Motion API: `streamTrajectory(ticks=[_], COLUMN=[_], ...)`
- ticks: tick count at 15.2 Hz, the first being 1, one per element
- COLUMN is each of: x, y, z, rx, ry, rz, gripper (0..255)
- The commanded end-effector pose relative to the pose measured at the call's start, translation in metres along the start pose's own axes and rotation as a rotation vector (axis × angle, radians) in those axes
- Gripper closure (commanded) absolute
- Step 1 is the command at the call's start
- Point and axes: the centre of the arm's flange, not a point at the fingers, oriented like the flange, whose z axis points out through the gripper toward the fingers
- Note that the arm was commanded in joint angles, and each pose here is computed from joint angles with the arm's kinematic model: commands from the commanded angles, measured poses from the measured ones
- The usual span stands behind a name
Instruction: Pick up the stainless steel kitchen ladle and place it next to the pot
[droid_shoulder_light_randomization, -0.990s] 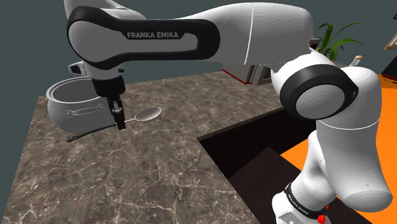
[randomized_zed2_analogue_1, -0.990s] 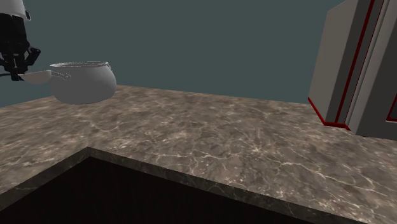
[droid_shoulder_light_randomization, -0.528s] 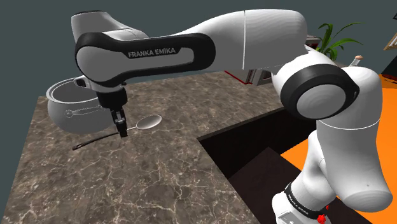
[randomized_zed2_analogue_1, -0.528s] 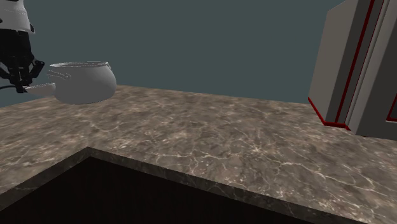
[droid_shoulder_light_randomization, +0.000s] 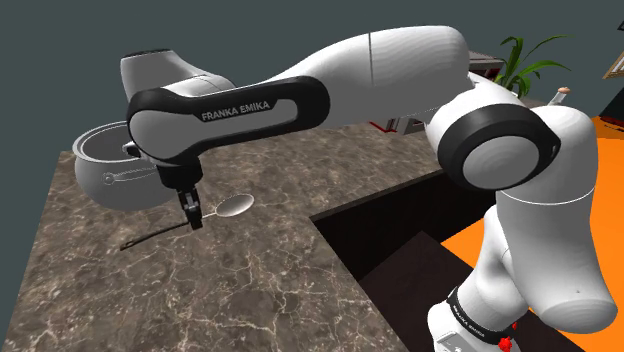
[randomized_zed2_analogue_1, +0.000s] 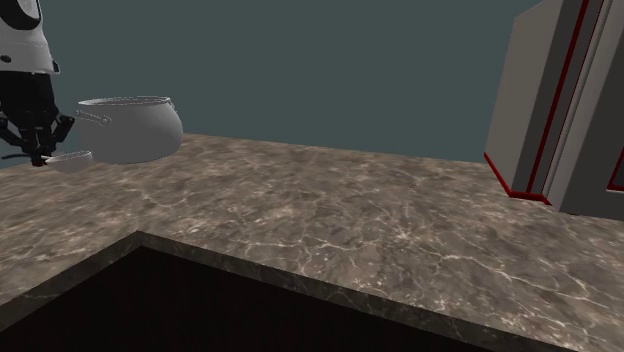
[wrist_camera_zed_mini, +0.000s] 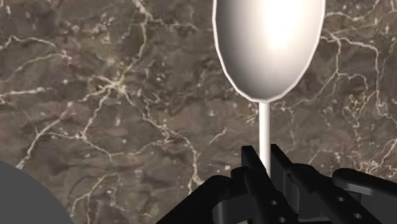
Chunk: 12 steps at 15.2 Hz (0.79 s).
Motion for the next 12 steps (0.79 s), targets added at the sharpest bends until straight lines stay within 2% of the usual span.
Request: streamTrajectory(ticks=[1,8,12], x=[-0.001,0.0,0.0], y=[0.001,0.005,0.005], z=[0.012,0.048,0.048], rx=[0.0,0.0,0.0], ry=[0.0,0.0,0.0], rz=[0.0,0.0,0.0], gripper=[255,255,255])
